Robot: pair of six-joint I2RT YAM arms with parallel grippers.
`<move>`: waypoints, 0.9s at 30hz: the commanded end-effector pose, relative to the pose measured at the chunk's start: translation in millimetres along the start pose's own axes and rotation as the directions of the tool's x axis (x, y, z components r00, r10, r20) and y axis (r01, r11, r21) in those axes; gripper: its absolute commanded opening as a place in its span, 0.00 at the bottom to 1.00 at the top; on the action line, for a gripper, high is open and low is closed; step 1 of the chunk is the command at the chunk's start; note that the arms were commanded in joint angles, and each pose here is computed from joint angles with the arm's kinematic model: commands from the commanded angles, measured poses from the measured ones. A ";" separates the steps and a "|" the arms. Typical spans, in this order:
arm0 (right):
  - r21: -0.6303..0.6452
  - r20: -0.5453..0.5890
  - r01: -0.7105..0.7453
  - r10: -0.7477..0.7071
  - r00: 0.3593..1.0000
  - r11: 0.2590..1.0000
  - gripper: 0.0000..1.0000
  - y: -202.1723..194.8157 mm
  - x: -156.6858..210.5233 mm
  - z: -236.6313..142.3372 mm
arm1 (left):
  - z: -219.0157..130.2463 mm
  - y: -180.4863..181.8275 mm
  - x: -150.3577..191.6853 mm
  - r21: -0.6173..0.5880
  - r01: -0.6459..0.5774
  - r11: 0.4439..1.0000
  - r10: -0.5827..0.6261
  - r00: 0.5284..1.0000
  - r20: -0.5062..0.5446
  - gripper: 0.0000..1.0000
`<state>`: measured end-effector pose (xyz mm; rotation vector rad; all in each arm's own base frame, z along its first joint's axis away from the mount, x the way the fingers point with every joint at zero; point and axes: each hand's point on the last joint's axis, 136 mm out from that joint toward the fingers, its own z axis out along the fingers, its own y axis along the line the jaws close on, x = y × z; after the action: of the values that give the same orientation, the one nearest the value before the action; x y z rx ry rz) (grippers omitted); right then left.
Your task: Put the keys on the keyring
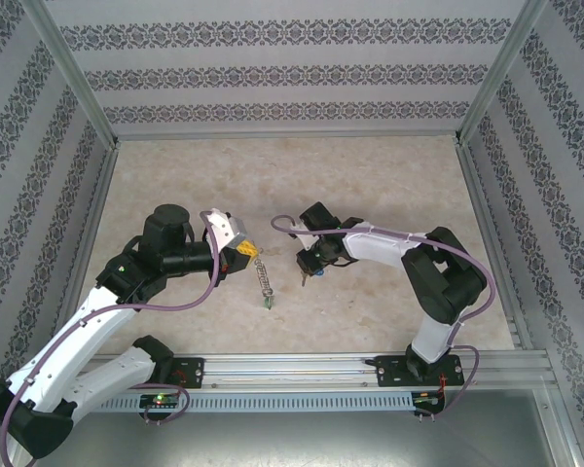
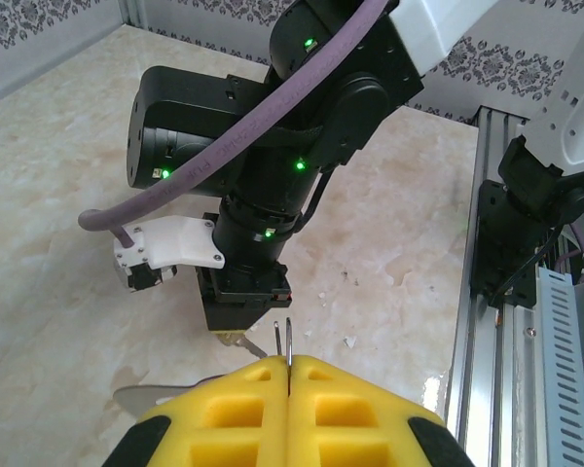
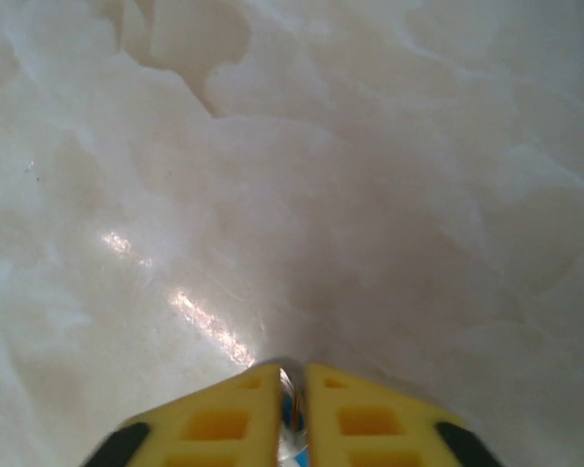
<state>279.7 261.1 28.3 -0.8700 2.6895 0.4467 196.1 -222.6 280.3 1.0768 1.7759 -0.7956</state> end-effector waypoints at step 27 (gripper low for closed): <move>0.186 -0.311 0.053 0.008 0.950 0.981 0.36 2.8 -0.5 -11.6 | -15.0 4.4 0.4 -0.078 -0.012 0.997 0.013 1.000 0.018 0.00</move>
<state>275.0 265.4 38.2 -1.0056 2.9119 0.1191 194.4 -213.0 282.8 1.0461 1.7717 -0.7395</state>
